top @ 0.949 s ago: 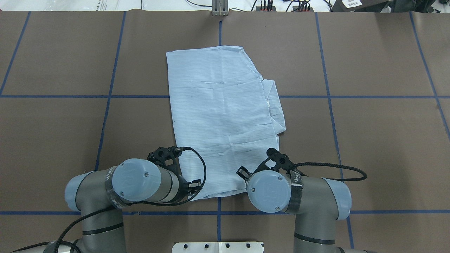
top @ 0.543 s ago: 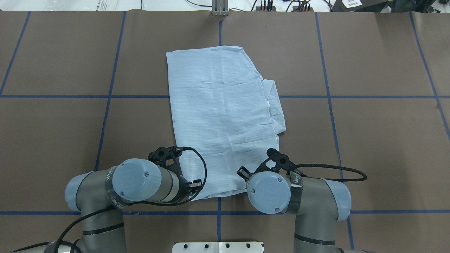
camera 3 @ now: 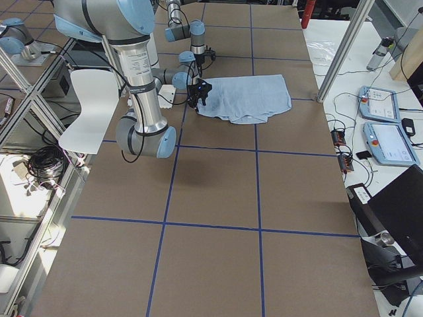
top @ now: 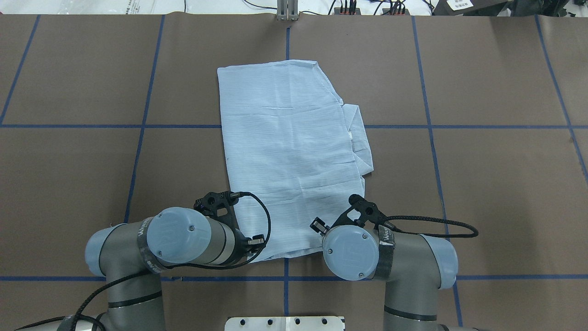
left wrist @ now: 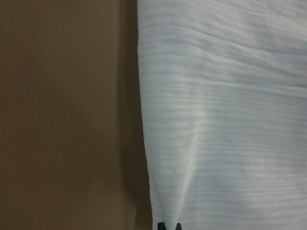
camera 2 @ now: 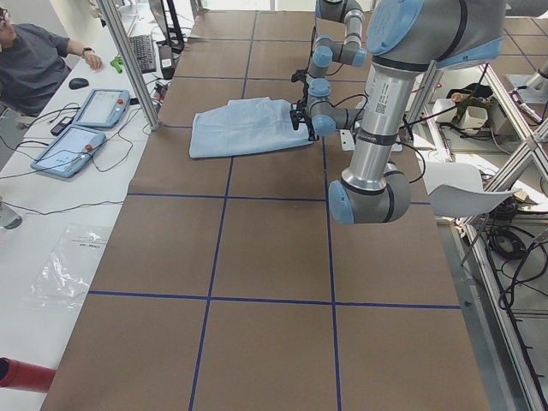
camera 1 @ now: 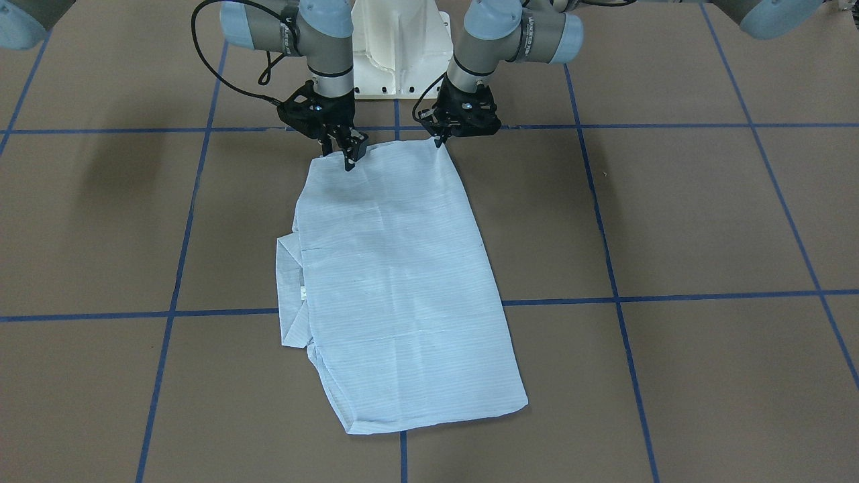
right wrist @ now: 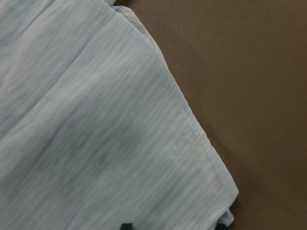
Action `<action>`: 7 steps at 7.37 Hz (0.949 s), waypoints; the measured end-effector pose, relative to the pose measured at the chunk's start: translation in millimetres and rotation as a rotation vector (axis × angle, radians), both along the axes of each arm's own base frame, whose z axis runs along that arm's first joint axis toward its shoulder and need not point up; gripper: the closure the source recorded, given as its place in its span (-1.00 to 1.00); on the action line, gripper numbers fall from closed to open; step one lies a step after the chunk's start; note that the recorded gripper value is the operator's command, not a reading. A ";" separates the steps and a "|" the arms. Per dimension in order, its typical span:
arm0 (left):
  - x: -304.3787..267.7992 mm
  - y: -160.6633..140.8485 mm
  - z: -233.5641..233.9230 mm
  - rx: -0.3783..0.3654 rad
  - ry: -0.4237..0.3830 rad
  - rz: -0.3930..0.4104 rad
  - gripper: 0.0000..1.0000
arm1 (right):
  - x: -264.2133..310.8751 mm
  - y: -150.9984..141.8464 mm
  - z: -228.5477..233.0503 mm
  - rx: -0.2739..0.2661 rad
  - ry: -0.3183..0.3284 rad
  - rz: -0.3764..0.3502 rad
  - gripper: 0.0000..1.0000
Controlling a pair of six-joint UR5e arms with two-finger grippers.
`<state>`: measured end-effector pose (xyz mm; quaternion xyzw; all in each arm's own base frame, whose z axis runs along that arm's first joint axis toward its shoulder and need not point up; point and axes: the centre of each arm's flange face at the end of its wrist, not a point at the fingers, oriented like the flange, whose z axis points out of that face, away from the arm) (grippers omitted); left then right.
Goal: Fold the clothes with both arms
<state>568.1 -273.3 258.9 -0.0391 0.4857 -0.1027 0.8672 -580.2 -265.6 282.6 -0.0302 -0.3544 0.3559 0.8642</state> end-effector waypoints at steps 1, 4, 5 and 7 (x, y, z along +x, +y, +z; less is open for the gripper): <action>0.0 0.0 0.0 0.000 0.000 0.000 1.00 | 0.1 0.0 -1.3 0.001 -0.002 0.000 1.00; -0.1 0.0 0.6 0.000 -0.001 0.000 1.00 | -0.5 0.6 -5.0 0.002 -0.008 -0.001 1.00; -0.1 0.1 -0.3 0.000 0.001 0.000 1.00 | -0.3 0.3 -6.7 0.003 -0.011 -0.001 1.00; -5.8 1.7 -8.0 0.005 0.019 0.006 1.00 | 9.3 -1.8 -19.1 0.008 -0.039 0.003 1.00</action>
